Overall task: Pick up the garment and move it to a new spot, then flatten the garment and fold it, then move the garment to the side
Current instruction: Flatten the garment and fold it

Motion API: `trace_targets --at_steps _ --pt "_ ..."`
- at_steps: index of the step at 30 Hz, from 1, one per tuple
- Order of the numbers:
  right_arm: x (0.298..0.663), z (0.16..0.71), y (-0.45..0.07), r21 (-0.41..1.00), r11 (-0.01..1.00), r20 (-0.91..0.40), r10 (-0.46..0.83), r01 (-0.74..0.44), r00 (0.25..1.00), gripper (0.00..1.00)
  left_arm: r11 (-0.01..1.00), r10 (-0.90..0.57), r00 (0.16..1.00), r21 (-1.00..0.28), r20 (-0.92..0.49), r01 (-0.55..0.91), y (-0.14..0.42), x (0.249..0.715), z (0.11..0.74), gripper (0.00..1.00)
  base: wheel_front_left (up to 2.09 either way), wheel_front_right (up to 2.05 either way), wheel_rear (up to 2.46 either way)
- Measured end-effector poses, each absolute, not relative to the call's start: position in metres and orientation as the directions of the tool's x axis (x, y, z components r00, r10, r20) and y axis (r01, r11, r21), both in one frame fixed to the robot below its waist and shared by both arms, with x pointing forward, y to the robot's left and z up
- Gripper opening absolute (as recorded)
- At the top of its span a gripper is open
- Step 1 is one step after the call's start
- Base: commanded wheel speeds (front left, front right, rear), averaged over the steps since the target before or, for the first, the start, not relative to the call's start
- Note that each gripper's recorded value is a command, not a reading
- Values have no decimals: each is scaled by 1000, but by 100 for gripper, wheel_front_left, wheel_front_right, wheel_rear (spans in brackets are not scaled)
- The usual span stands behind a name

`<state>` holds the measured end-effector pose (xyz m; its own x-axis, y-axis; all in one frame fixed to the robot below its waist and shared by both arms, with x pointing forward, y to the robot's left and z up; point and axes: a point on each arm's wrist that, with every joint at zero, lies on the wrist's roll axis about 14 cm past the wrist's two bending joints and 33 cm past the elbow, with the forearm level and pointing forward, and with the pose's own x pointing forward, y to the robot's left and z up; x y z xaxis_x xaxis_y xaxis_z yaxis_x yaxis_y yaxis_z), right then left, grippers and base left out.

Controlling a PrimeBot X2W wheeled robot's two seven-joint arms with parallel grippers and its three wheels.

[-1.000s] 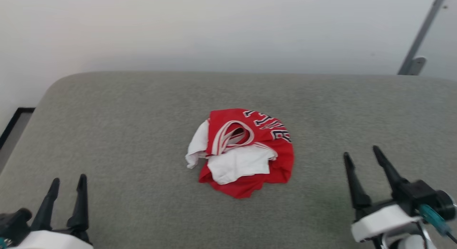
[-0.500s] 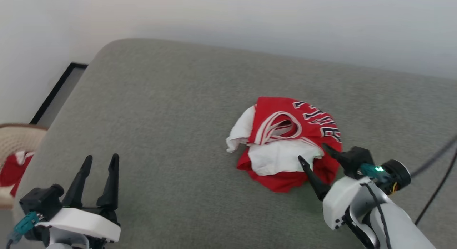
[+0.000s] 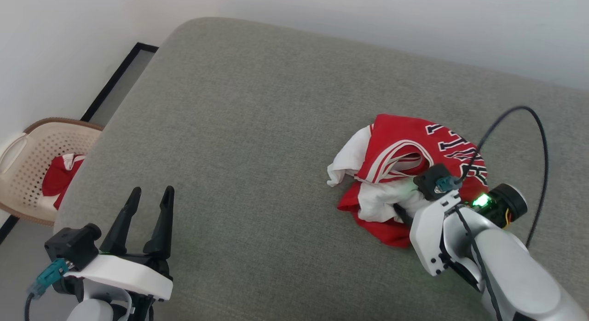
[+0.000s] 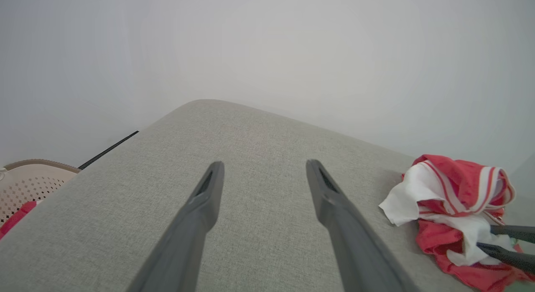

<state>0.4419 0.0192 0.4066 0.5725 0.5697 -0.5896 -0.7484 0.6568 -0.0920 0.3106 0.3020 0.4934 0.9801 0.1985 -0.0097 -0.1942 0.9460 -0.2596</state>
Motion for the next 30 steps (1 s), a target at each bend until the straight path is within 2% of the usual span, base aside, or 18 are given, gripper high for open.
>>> trace_targets --at_steps 1,6,15,22,26,30 --pt "443 406 21 -92 653 -596 568 -751 567 0 945 203 979 -261 -12 -199 303 310 493 100 0 0 0" --pt "444 408 21 -71 663 -612 560 -745 558 0 941 213 977 -266 -8 -207 306 310 494 100 0 0 0" --pt "451 439 -14 -74 724 -580 528 -686 620 0 946 189 982 -271 16 -177 302 319 500 100 0 0 0" --pt "440 441 -89 -106 805 -640 393 -583 660 0 953 153 988 -270 22 -141 294 329 501 100 0 0 0" --pt "423 429 -129 -110 841 -707 308 -529 637 0 955 131 991 -271 20 -121 288 336 500 100 0 0 0" --pt "409 415 -147 -71 876 -741 274 -478 613 0 957 109 994 -273 14 -101 282 343 497 100 0 0 0"
